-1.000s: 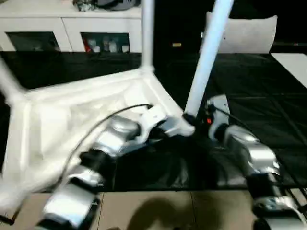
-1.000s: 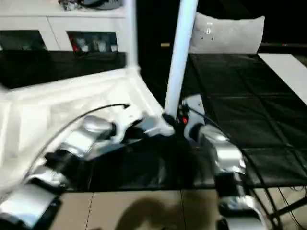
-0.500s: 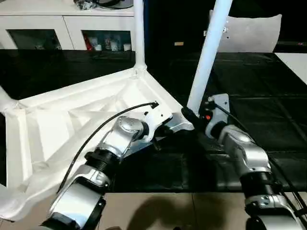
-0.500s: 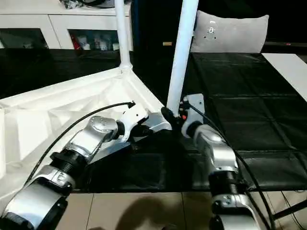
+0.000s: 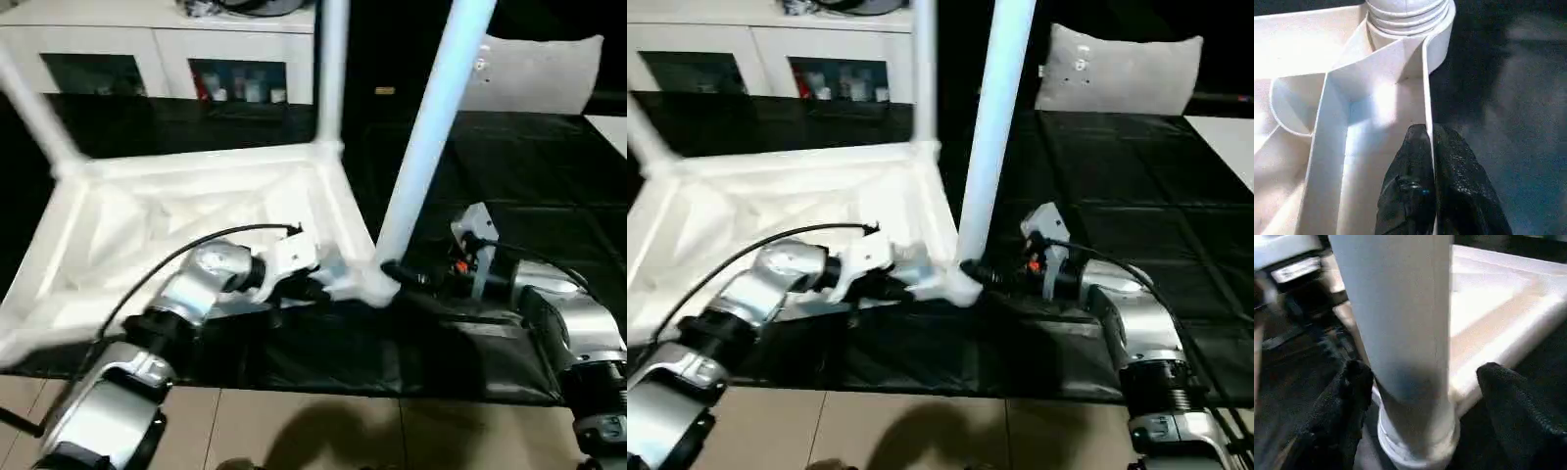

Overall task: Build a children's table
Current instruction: Rotate leg to tighten

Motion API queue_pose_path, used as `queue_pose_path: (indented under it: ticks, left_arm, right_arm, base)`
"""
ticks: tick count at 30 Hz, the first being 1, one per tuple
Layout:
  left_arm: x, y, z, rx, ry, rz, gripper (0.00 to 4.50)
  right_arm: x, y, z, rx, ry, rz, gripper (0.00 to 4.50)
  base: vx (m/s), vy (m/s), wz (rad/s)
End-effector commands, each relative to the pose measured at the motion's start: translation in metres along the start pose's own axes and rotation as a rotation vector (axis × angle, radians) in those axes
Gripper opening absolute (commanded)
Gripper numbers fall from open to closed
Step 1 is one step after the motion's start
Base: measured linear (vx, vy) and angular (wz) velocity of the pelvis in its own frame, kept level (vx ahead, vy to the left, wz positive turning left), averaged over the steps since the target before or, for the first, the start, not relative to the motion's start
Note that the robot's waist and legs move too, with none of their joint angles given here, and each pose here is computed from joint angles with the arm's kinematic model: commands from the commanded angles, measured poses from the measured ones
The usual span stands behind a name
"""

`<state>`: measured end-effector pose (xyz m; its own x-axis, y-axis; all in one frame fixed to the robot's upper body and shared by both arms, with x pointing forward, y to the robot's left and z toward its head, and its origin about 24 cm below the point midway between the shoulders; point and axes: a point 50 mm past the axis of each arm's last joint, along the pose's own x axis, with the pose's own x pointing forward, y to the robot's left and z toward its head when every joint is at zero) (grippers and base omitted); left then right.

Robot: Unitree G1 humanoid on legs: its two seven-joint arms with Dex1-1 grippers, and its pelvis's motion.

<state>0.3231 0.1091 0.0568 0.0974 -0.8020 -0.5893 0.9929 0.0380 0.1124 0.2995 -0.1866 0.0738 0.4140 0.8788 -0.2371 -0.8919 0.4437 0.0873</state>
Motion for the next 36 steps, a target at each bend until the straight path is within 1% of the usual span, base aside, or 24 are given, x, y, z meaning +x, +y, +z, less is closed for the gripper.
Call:
queue_pose_path:
  ticks: [1,3,4,5,6,7,11,12,15,18,20,21,22,23,24,25,26,27,30,31,32,33,34,36]
  left_arm:
    - [0.004,-0.008,0.001,0.055,0.014,-0.101,0.00]
    - [0.000,-0.010,0.001,0.074,0.005,-0.145,0.00]
    - [-0.001,-0.011,0.001,0.074,0.005,-0.155,0.00]
    - [-0.005,-0.013,0.000,0.084,0.008,-0.191,0.00]
    - [-0.005,-0.014,-0.001,0.090,0.011,-0.201,0.00]
    - [-0.006,-0.014,-0.002,0.094,0.015,-0.209,0.00]
    - [-0.008,-0.016,-0.004,0.103,0.027,-0.233,0.00]
    - [-0.009,-0.017,-0.005,0.106,0.029,-0.245,0.00]
    - [-0.010,-0.019,-0.005,0.110,0.031,-0.262,0.00]
    - [-0.010,-0.018,-0.005,0.109,0.030,-0.262,0.00]
    - [-0.009,-0.017,-0.005,0.095,0.019,-0.246,0.00]
    - [-0.006,-0.014,-0.003,0.064,0.011,-0.204,0.00]
    - [-0.006,-0.013,-0.003,0.057,0.011,-0.194,0.00]
    - [-0.002,-0.007,-0.001,-0.005,-0.002,-0.116,0.00]
    - [0.002,-0.004,0.001,-0.041,-0.002,-0.071,0.00]
    - [0.004,-0.003,0.002,-0.058,0.000,-0.048,0.00]
    - [0.007,0.000,0.004,-0.080,-0.008,-0.012,0.00]
    - [0.011,0.002,0.006,-0.110,-0.021,0.027,0.00]
    - [0.024,0.007,0.013,-0.186,-0.044,0.127,0.00]
    - [0.027,0.008,0.015,-0.201,-0.046,0.147,0.00]
    - [0.027,0.008,0.015,-0.201,-0.046,0.147,0.00]
    - [0.031,0.010,0.018,-0.227,-0.051,0.179,0.00]
    - [0.041,0.014,0.026,-0.271,-0.068,0.254,0.00]
    - [0.051,0.017,0.034,-0.305,-0.083,0.325,0.00]
  right_arm:
    - [-0.002,0.006,-0.003,-0.010,0.011,0.070,3.18]
    - [-0.003,0.011,-0.006,0.007,0.023,0.137,2.94]
    - [-0.003,0.012,-0.007,0.012,0.025,0.155,2.94]
    - [-0.002,0.018,-0.009,0.035,0.029,0.219,2.72]
    - [-0.002,0.020,-0.010,0.043,0.030,0.235,2.59]
    - [-0.002,0.021,-0.011,0.050,0.030,0.253,2.59]
    - [0.000,0.025,-0.013,0.057,0.031,0.275,2.27]
    - [0.001,0.026,-0.014,0.057,0.030,0.280,2.27]
    - [0.001,0.027,-0.015,0.061,0.028,0.292,2.07]
    - [0.001,0.028,-0.015,0.065,0.026,0.296,2.03]
    - [0.001,0.029,-0.015,0.080,0.019,0.299,2.00]
    - [0.003,0.029,-0.014,0.096,-0.002,0.280,2.00]
    - [0.003,0.029,-0.014,0.099,-0.007,0.274,2.00]
    - [0.009,0.026,-0.011,0.127,-0.035,0.196,2.00]
    - [0.014,0.023,-0.010,0.148,-0.050,0.121,2.00]
    - [0.018,0.021,-0.009,0.161,-0.056,0.073,2.00]
    - [0.023,0.019,-0.008,0.154,-0.060,0.025,2.00]
    - [0.028,0.016,-0.006,0.148,-0.061,-0.041,2.00]
    - [0.042,0.003,-0.006,0.181,-0.042,-0.260,1.99]
    - [0.045,0.000,-0.006,0.189,-0.032,-0.304,1.98]
    - [0.045,0.000,-0.006,0.189,-0.032,-0.305,1.97]
    - [0.048,-0.003,-0.006,0.200,-0.023,-0.359,1.96]
    - [0.054,-0.011,-0.006,0.239,-0.023,-0.505,1.96]
    - [0.058,-0.018,-0.005,0.255,-0.026,-0.649,1.96]
  base:
    - [0.000,0.000,0.00]
    - [0.000,0.000,0.00]
    - [0.000,0.000,0.00]
    - [0.000,0.000,0.00]
    - [0.000,0.000,0.00]
    - [0.000,0.000,0.00]
    - [0.000,0.000,0.00]
    - [0.000,0.000,0.00]
    - [0.000,0.000,0.00]
    - [0.000,0.000,0.00]
    - [0.000,0.000,0.00]
    - [0.000,0.000,0.00]
    - [0.000,0.000,0.00]
    - [0.000,0.000,0.00]
    - [0.000,0.000,0.00]
    - [0.000,0.000,0.00]
    - [0.000,0.000,0.00]
    - [0.000,0.000,0.00]
    - [0.000,0.000,0.00]
    - [0.000,0.000,0.00]
    - [0.000,0.000,0.00]
    - [0.000,0.000,0.00]
    - [0.000,0.000,0.00]
    - [0.000,0.000,0.00]
